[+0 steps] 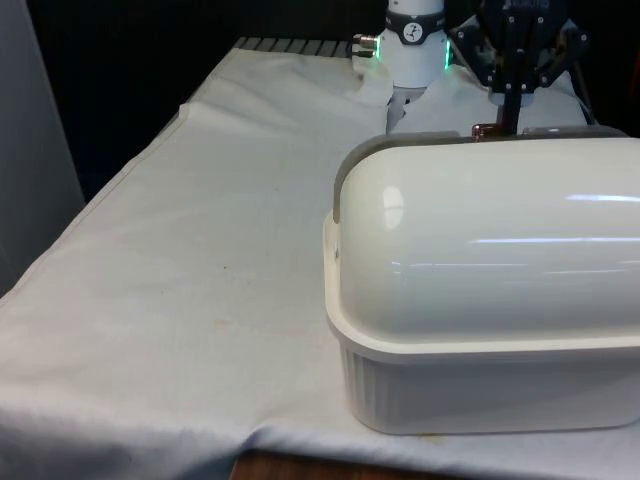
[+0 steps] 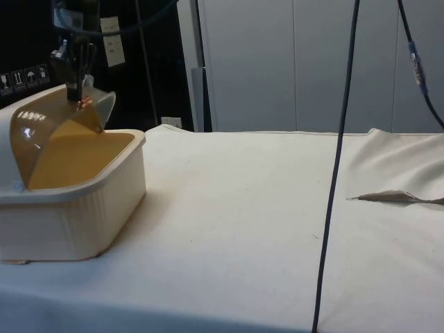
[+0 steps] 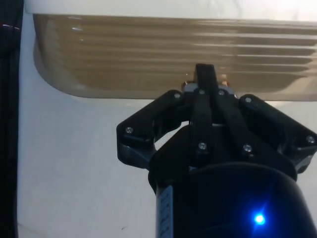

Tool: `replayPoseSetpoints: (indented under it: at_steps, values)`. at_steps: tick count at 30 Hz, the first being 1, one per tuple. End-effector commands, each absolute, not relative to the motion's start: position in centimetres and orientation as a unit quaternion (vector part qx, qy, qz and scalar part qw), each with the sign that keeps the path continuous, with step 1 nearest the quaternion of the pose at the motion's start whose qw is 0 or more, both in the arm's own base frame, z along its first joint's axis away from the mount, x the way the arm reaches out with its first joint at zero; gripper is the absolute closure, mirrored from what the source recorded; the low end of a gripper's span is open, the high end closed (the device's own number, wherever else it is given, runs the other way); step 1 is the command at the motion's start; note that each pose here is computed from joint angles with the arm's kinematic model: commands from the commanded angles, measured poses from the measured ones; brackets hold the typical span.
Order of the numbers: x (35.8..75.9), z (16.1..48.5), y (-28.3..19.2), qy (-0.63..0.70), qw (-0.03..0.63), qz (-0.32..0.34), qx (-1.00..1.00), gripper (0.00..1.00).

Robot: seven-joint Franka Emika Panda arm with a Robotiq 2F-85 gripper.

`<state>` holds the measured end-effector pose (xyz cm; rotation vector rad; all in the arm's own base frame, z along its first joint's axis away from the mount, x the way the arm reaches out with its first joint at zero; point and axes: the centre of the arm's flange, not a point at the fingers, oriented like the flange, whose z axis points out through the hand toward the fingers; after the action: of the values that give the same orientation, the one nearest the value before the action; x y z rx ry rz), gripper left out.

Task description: Open the lid, then close it.

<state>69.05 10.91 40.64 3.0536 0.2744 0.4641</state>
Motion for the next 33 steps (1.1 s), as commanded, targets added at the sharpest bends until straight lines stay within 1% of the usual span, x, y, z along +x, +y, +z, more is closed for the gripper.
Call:
replayPoseSetpoints:
  at_steps: [1,13,14,24,25,33]
  values:
    - [68.8,40.6,10.9,0.087,0.02,0.147,0.985,1.0]
    - [68.1,39.4,10.7,0.084,0.021,0.113,0.99,1.0]
    - [68.3,39.7,10.7,0.086,0.023,0.115,0.989,1.0]
    - [67.3,37.5,10.7,0.084,0.023,0.076,0.993,1.0]
    - [67.4,37.8,10.5,0.085,0.025,0.078,0.993,1.0]
    - [66.4,35.8,10.8,0.084,0.024,0.049,0.995,1.0]
